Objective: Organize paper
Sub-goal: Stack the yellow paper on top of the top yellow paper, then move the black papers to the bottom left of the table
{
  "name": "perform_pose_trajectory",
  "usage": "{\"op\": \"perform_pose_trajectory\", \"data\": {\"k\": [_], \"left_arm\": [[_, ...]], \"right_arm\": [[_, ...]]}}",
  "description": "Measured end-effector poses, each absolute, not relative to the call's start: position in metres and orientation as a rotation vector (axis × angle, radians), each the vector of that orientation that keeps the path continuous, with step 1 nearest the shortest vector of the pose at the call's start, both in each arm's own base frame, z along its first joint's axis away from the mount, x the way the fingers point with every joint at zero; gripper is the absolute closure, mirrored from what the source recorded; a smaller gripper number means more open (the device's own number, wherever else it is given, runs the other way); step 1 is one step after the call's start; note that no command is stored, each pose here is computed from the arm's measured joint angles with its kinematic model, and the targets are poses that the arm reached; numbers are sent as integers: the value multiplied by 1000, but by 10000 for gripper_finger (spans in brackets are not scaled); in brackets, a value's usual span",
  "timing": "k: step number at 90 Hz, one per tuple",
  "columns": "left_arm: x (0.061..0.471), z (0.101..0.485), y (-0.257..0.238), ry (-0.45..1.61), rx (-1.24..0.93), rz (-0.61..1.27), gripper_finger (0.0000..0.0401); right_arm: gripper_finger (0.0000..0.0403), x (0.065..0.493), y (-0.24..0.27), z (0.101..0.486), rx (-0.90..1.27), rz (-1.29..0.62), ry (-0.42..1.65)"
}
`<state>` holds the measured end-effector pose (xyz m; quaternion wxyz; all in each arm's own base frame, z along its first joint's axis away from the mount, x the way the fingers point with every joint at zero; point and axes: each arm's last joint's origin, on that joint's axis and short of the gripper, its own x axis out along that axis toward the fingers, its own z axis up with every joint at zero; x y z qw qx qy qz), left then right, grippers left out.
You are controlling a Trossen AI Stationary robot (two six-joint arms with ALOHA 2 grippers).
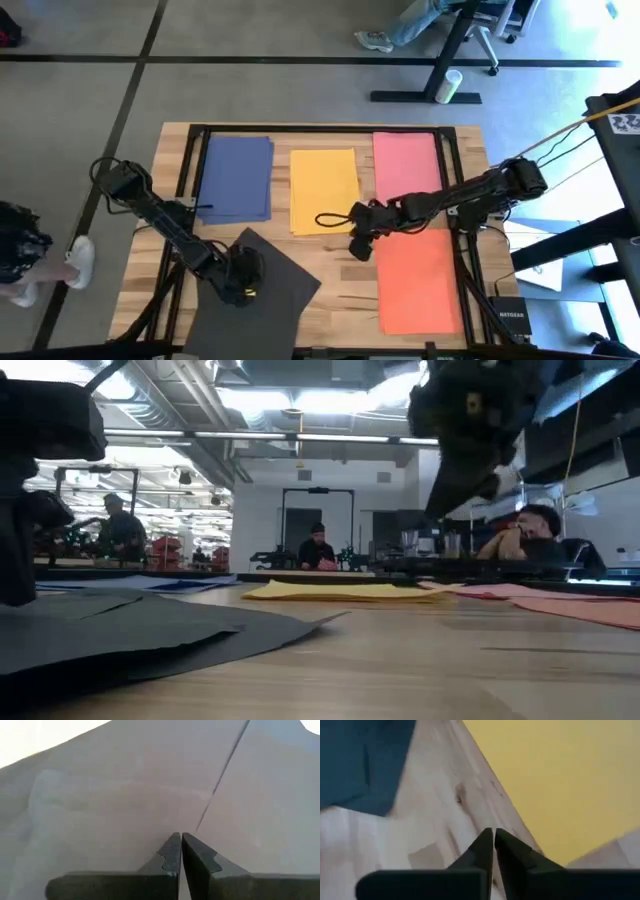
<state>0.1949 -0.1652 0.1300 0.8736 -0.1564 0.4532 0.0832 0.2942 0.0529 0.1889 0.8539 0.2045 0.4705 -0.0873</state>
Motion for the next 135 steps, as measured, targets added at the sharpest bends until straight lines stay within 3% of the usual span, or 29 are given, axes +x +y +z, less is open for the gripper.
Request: {"op": "perform_pose_trajectory", "data": {"k": [50,98,116,135], "left_arm": [[203,130,-155,943,-272,176,401],[203,134,-157,935,-285,168,401],[201,162,-167,876,-291,46,401],[177,168,-191,1014,-388,-169,401]], "right_arm": [[402,403,26,129,148,-7,1129],[403,417,34,137,136,118,1066],[403,423,57,159,127,202,1025],[403,415,88,158,131,319,1065]]}}
